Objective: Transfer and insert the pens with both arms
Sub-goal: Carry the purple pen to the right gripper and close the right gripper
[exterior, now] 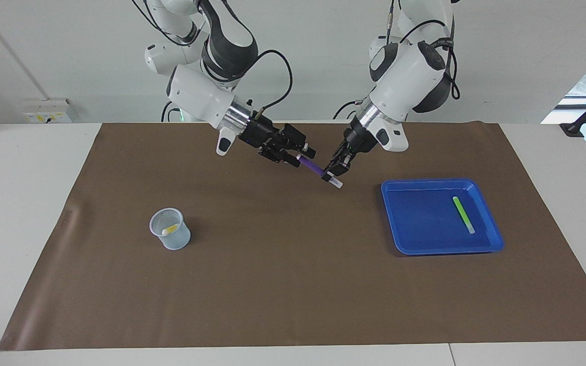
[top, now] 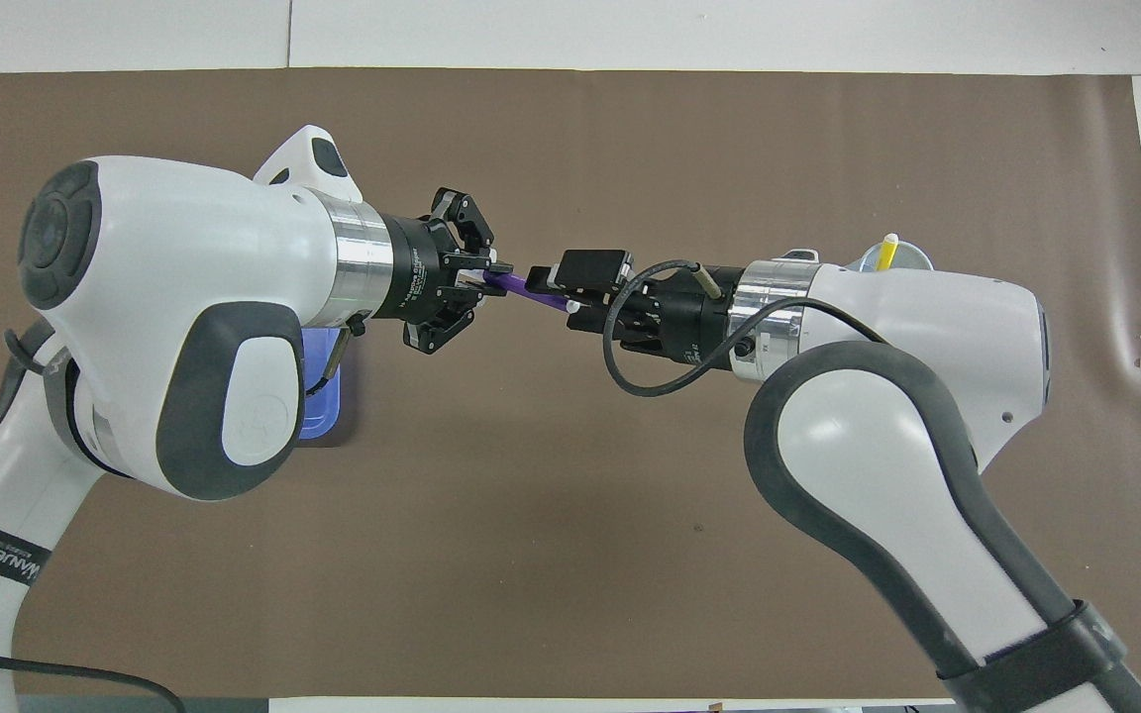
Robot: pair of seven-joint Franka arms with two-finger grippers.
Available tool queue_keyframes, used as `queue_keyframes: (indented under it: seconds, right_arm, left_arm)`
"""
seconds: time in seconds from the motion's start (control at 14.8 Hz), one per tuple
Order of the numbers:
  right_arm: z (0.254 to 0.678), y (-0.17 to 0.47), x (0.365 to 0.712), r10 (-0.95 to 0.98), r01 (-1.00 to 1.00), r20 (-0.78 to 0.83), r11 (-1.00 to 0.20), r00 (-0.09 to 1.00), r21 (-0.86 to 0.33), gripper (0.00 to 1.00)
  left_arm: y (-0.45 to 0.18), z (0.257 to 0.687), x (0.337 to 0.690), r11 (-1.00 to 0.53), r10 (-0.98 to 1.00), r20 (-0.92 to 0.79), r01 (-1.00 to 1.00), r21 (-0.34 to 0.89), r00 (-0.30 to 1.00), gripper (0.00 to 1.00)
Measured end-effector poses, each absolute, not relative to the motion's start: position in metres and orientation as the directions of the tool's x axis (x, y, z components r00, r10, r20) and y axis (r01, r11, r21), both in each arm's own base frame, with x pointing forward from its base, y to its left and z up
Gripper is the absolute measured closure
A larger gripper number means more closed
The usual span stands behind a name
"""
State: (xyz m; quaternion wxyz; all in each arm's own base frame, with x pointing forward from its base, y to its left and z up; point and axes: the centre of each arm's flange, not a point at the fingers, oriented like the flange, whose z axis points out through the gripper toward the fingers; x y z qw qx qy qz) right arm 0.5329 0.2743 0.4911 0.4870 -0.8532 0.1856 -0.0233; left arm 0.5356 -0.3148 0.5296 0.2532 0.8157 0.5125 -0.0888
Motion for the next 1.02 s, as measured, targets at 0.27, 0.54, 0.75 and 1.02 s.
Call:
queue_keyframes:
  seconds: [0.27,0.54,0.75,1.02]
  right_arm:
    - [0.4912,0.2743,0.5329,-0.339,-0.294,-0.141,-0.457,0.93,-0.84,0.56]
    - [0.4912,0.2743,0.5329,-0.339,-0.294,-0.141,-0.457,0.93,-0.84,0.6]
    - [0.4905,0.2736,0.5329,-0.34,-0.297,-0.145,-0.455,0.929,-0.84,0.81]
    - [0.4903,0.2736,0.5329,-0.34,-0.297,-0.145,-0.455,0.929,-0.84,0.81]
  left_arm:
    - [-0.3146,0.5273,0.5352,-0.346,0.792,-0.405,0.883,0.318,0.456,0.83]
    - [-0.3145,0.5265,0.5352,-0.345,0.793,-0.405,0.884,0.317,0.455,0.83]
    - [-0.313,0.527,0.5363,-0.334,0.796,-0.408,0.887,0.32,0.447,0.83]
    - [-0.313,0.5268,0.5362,-0.332,0.797,-0.409,0.888,0.318,0.445,0.83]
